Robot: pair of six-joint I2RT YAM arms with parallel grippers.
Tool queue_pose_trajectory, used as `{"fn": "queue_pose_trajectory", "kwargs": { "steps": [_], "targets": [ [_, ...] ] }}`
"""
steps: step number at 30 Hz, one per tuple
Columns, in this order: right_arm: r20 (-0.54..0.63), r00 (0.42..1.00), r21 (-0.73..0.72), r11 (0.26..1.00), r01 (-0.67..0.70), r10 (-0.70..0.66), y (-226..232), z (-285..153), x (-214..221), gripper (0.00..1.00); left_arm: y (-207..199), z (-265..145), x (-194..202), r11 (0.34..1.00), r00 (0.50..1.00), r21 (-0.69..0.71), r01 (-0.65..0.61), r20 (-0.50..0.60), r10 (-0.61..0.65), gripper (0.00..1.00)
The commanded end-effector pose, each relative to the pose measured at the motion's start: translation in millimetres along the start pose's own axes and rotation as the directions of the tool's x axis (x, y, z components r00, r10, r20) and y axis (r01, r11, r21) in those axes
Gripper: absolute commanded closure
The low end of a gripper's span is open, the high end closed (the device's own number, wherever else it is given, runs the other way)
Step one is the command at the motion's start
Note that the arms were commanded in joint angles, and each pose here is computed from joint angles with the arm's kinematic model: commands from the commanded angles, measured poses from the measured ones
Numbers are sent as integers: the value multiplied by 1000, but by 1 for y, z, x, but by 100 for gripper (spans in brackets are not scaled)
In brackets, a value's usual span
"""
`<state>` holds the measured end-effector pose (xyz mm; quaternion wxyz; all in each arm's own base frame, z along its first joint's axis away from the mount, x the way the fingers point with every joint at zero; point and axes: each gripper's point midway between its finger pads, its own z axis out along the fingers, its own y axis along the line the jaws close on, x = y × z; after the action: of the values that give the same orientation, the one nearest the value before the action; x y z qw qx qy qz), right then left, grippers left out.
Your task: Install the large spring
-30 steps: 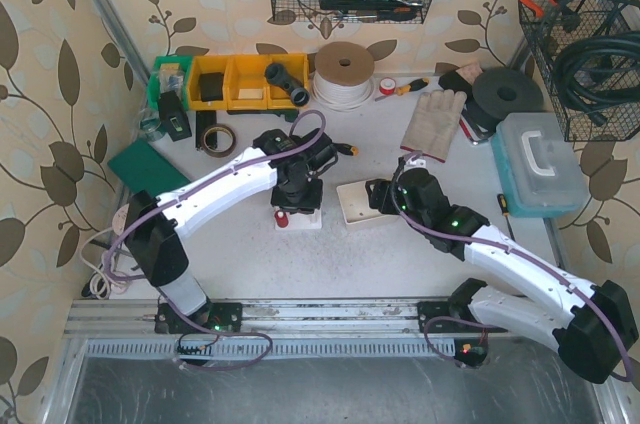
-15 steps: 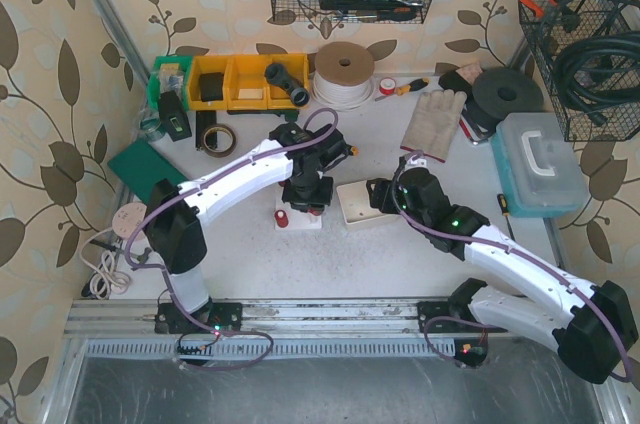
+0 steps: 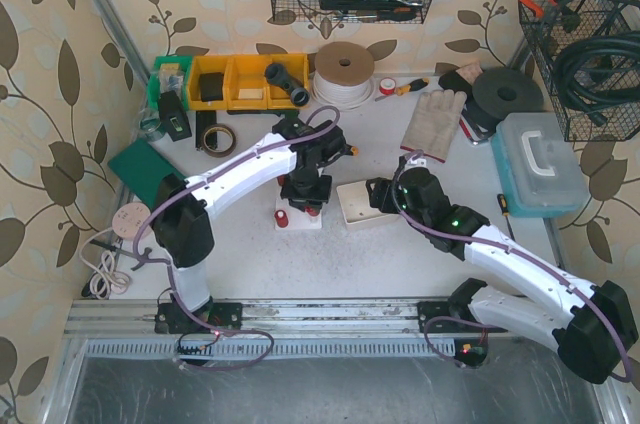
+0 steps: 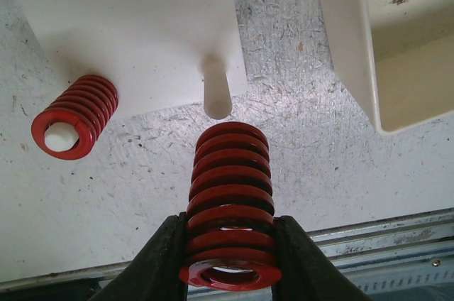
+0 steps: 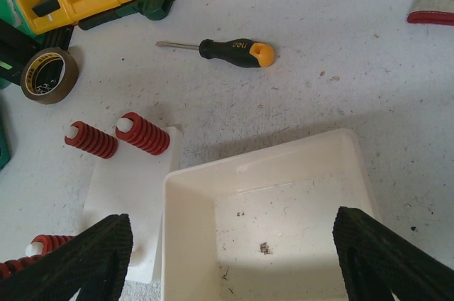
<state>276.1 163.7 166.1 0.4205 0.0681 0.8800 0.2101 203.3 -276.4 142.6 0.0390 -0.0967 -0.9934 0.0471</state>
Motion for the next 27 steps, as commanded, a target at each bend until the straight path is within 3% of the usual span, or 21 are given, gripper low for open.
{"fn": "queue_pose_trajectory", "kwargs": {
  "steps": [1, 27],
  "targets": [
    [-1, 1000, -5, 1000, -9, 9, -2, 2, 3, 23, 1, -10, 0, 1000, 999, 10, -28, -15, 28, 100],
    [4, 1000, -3, 1000, -13, 13, -3, 0, 2, 24, 2, 5, -12, 999, 998, 21, -40, -47, 40, 100]
  ]
}}
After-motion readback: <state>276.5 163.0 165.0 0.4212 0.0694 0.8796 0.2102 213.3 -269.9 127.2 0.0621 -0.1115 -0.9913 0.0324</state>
